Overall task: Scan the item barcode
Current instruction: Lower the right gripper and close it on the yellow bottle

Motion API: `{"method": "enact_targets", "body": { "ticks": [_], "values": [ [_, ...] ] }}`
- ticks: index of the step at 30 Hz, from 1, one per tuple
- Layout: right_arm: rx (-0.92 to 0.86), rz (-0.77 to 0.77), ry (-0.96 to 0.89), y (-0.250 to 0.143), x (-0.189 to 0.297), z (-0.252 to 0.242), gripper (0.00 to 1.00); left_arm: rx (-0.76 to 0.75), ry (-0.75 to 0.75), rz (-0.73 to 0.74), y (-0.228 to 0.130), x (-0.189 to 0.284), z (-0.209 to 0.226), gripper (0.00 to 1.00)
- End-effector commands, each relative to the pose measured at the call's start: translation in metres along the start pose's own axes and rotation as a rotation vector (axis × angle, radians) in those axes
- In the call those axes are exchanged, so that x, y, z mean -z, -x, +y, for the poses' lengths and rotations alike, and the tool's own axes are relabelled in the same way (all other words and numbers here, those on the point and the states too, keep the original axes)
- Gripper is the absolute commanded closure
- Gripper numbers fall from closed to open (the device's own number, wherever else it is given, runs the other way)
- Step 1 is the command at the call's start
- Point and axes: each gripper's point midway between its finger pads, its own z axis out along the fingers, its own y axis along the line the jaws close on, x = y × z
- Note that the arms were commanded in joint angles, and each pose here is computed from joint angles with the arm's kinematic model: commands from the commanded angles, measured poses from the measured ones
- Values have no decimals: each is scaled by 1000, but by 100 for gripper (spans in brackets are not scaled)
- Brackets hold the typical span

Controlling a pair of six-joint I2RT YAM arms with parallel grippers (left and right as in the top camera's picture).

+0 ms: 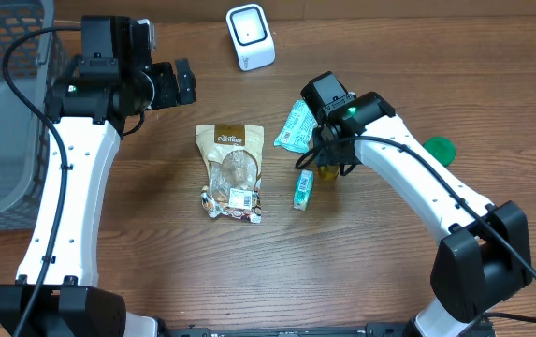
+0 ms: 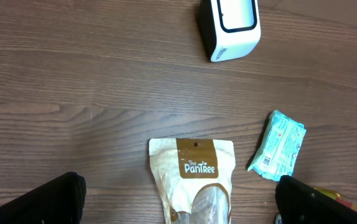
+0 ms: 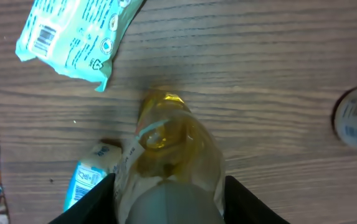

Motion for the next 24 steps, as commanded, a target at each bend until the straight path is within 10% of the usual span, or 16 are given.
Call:
{"method": "enact_targets", "body": {
  "ticks": [1, 2, 4, 24],
  "values": [
    [31, -4, -17, 6, 1, -13, 52, -29, 0, -14, 4, 3, -2, 1],
    [26, -1, -20, 6, 0, -16, 48, -29, 0, -14, 4, 3, -2, 0],
    [8, 2, -17, 8, -1, -22, 0, -28, 0, -14, 4, 3, -2, 0],
    [-295, 11, 141, 17, -2, 0, 0, -29, 0, -14, 4, 3, -2, 0]
  ]
}}
